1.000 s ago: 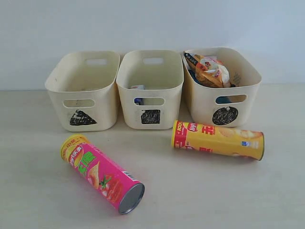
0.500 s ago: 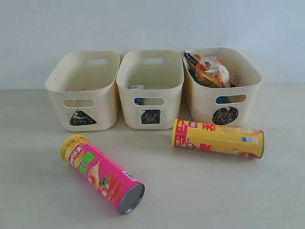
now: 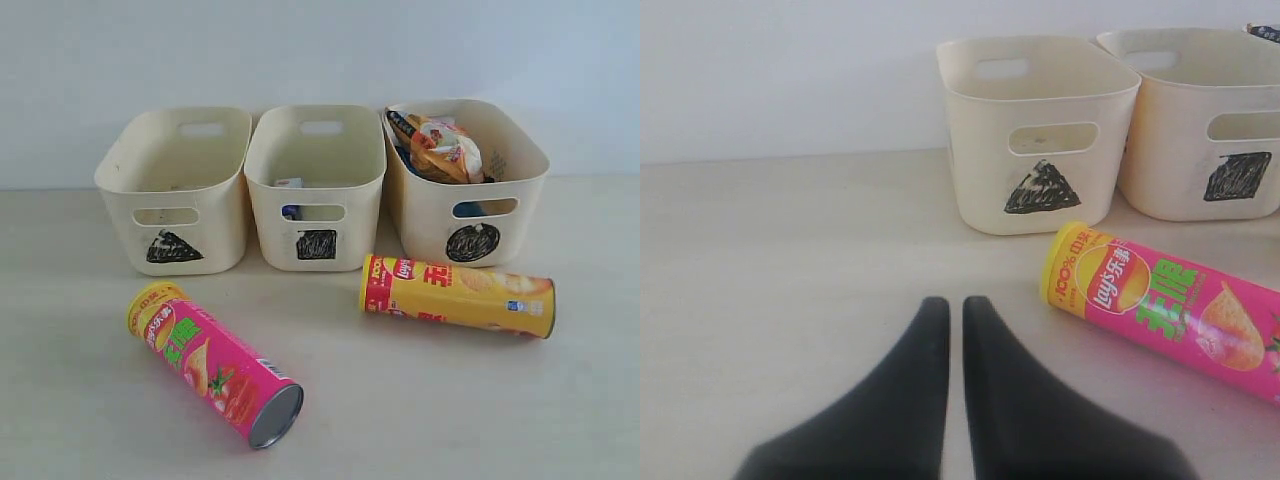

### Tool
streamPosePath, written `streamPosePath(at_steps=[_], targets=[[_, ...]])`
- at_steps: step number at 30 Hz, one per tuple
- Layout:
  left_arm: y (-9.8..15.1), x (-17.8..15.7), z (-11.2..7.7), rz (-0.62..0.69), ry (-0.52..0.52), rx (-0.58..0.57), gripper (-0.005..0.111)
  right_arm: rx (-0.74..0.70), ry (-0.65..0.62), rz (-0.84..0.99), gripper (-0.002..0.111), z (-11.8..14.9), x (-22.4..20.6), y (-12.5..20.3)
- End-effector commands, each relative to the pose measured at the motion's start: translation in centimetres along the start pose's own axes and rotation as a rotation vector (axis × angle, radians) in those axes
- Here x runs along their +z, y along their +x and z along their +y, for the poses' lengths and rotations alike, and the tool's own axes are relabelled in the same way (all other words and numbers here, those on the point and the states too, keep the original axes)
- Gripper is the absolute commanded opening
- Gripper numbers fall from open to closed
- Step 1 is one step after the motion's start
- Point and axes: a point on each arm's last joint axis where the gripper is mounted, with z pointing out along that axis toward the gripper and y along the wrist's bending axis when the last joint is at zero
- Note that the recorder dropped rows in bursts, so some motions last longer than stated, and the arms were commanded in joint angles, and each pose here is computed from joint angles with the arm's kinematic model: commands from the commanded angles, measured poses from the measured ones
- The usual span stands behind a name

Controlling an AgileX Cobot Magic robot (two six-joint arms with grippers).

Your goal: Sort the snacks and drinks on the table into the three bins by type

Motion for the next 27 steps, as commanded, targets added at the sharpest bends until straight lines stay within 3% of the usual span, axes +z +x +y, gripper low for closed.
streamPosePath(at_steps=[1,4,7,9,16,21,27], targets=[[-0.4,0.0,0.1,-0.051,-0.009,0.032,0.004,-0.002,0.005,-0.006,0.002,0.0,0.0,0.1],[-2.0,-0.3,0.1,-0.238,-0.001,-0.07,0.004,-0.002,0.005,-0.006,0.002,0.0,0.0,0.1],[-2.7,-0.4,0.2,-0.316,0.005,-0.171,0.004,-0.002,0.005,-0.006,0.002,0.0,0.0,0.1],[-2.7,-0.4,0.2,-0.318,0.028,-0.317,0.004,-0.002,0.005,-0.006,0.002,0.0,0.0,0.1],[-4.2,-1.0,0.5,-0.477,0.032,-0.362,0.004,-0.002,0.005,-0.006,0.002,0.0,0.0,0.1],[-8.7,-0.2,0.4,-0.431,0.027,-0.333,0.004,-0.002,0.005,-0.006,0.002,0.0,0.0,0.1],[-13.0,3.0,0.3,-0.272,0.015,-0.26,0.004,-0.002,0.005,-0.006,0.002,0.0,0.0,0.1]])
